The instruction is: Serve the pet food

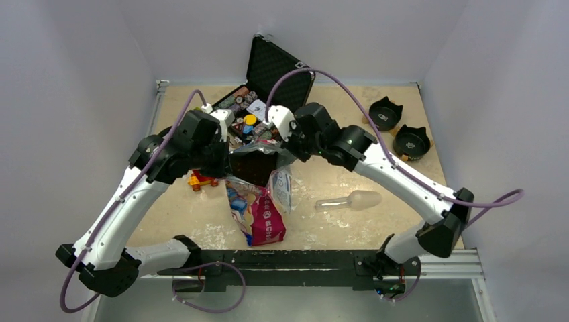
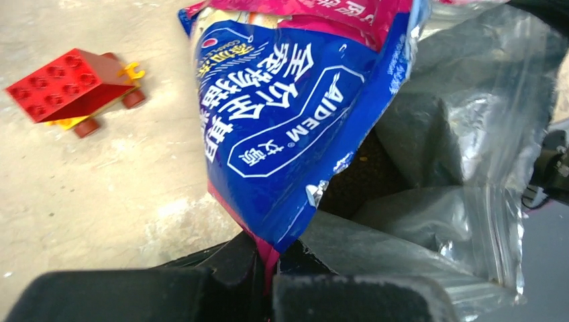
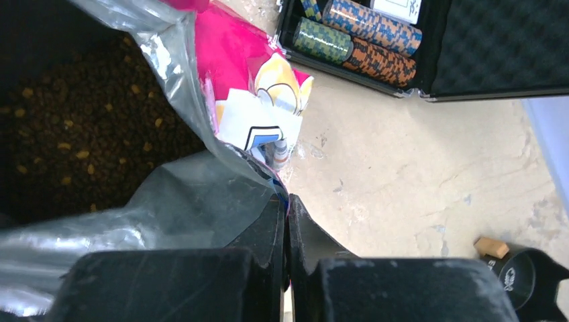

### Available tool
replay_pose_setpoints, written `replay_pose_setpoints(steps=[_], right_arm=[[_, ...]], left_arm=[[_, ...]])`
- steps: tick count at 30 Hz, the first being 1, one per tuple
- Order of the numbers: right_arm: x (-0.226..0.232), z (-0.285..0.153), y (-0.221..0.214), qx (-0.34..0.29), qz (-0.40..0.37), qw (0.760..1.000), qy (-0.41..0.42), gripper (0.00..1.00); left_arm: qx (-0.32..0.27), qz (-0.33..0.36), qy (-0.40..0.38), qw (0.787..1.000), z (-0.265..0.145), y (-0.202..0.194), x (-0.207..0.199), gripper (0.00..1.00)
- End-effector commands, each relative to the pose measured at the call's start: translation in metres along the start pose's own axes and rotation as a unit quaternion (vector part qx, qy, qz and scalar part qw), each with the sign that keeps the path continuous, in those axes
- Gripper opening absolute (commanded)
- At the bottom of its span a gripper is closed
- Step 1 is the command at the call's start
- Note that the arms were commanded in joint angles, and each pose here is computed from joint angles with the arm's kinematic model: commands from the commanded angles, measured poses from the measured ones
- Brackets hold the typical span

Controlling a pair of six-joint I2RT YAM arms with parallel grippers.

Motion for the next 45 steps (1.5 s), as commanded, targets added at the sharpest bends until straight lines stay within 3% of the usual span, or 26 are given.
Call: replay_pose_setpoints(steps=[1, 2, 6, 9, 11, 13, 16, 23, 25, 27, 31, 38, 41, 43, 45], right_arm=[[-0.025, -0.014, 0.016, 0.058, 0.138, 0.985, -0.081, 0.01], [-0.015, -0.016, 0.026, 0.064, 0.194, 0.977, -0.061, 0.05], [0.019, -0.023, 0.058, 0.086, 0.382, 0.920, -0.014, 0.38], [0.040, -0.015, 0.063, 0.105, 0.465, 0.879, -0.008, 0.47], [0.047, -0.014, 0.059, 0.124, 0.511, 0.850, -0.020, 0.48], [0.051, -0.016, 0.050, 0.143, 0.534, 0.833, -0.031, 0.48], [0.051, -0.016, 0.034, 0.149, 0.536, 0.829, -0.054, 0.51], [0.034, -0.027, 0.023, 0.124, 0.532, 0.831, -0.110, 0.73], [0.038, -0.025, 0.021, 0.143, 0.572, 0.798, -0.125, 0.80], [0.044, -0.025, 0.018, 0.169, 0.605, 0.765, -0.139, 0.81], [0.048, -0.027, 0.005, 0.190, 0.638, 0.727, -0.167, 0.81], [0.063, -0.011, -0.011, 0.223, 0.658, 0.701, -0.162, 0.75], [0.065, 0.006, -0.010, 0.222, 0.658, 0.701, -0.163, 0.62], [0.058, 0.008, 0.002, 0.199, 0.640, 0.725, -0.157, 0.48], [0.050, 0.002, 0.017, 0.164, 0.599, 0.769, -0.152, 0.31]], left_arm=[[-0.121, -0.039, 0.092, 0.988, -0.052, 0.044, 0.024, 0.00], [-0.118, -0.046, 0.088, 0.988, -0.052, 0.047, 0.022, 0.00], [-0.114, -0.076, 0.050, 0.989, -0.050, 0.054, 0.008, 0.00], [-0.120, -0.088, 0.022, 0.989, -0.049, 0.059, -0.001, 0.00], [-0.118, -0.094, 0.015, 0.988, -0.045, 0.057, -0.003, 0.00], [-0.113, -0.096, 0.005, 0.989, -0.040, 0.056, -0.006, 0.00], [-0.107, -0.093, -0.014, 0.990, -0.034, 0.053, -0.011, 0.00], [-0.085, -0.085, -0.057, 0.991, -0.025, 0.045, -0.022, 0.00], [-0.076, -0.083, -0.072, 0.991, -0.024, 0.044, -0.027, 0.00], [-0.071, -0.077, -0.093, 0.990, -0.024, 0.044, -0.032, 0.00], [-0.066, -0.068, -0.107, 0.990, -0.017, 0.038, -0.034, 0.00], [-0.072, -0.054, -0.136, 0.987, -0.012, 0.031, -0.040, 0.00], [-0.076, -0.050, -0.124, 0.988, -0.014, 0.033, -0.037, 0.00], [-0.068, -0.052, -0.101, 0.991, -0.013, 0.029, -0.030, 0.00], [-0.056, -0.054, -0.066, 0.995, -0.011, 0.023, -0.020, 0.00]])
Point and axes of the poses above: each gripper's point midway between its finger pads, its own z axis out along the fingers, its own x axis along the line the jaws close on, y = z × x, the point moved 4 cm from there along -z, back along the fingers, and after that the axes turned 11 degrees about z, right-handed, at the moved point
